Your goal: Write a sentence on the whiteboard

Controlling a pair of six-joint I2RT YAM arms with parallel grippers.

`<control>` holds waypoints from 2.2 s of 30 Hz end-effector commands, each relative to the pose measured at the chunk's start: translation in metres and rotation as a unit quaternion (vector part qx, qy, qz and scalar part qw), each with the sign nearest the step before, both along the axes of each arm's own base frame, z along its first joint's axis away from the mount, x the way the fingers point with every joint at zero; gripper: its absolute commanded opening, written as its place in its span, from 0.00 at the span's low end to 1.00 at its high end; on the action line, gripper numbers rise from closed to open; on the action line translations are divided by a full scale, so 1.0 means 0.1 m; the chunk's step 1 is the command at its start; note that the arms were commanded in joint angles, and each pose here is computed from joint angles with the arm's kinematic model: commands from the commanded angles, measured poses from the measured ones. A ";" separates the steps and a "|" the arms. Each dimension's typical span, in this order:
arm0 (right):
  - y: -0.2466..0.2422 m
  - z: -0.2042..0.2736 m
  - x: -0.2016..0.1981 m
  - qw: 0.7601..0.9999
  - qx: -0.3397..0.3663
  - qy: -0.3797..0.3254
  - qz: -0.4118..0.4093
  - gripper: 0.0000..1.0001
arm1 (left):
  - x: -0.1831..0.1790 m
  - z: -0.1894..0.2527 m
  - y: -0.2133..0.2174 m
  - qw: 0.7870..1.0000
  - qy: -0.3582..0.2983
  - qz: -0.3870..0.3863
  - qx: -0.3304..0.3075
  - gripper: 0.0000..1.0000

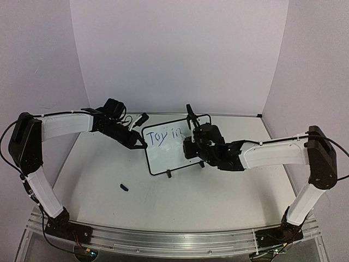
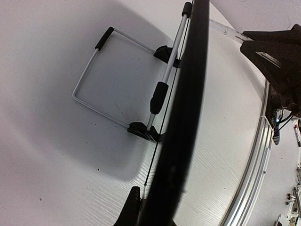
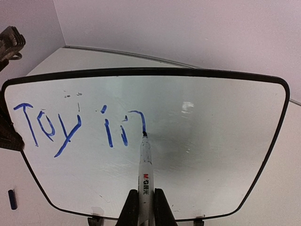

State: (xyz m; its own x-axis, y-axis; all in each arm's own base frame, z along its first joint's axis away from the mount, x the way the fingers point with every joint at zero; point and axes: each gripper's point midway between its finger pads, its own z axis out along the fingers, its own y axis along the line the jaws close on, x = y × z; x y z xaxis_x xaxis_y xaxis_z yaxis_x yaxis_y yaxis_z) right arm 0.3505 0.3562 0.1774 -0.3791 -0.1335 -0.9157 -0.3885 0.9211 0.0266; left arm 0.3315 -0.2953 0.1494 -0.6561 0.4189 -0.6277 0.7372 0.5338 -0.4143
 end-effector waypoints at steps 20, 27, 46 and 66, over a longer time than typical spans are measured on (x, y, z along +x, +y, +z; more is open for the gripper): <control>-0.26 0.30 -0.07 1.000 0.010 -0.024 -0.018 0.00 | 0.08 0.00 0.05 0.999 -0.017 0.016 0.027 0.00; -0.22 0.21 0.04 0.999 -0.009 -0.028 -0.021 0.00 | 0.09 -0.01 0.05 0.999 -0.017 0.016 0.028 0.00; -0.20 0.20 0.20 0.999 -0.018 -0.039 -0.027 0.00 | 0.09 -0.05 0.05 0.999 -0.013 0.016 0.031 0.00; -0.44 0.18 0.26 0.997 -0.026 -0.039 -0.064 0.00 | 0.09 -0.07 0.05 0.999 -0.012 0.016 0.034 0.00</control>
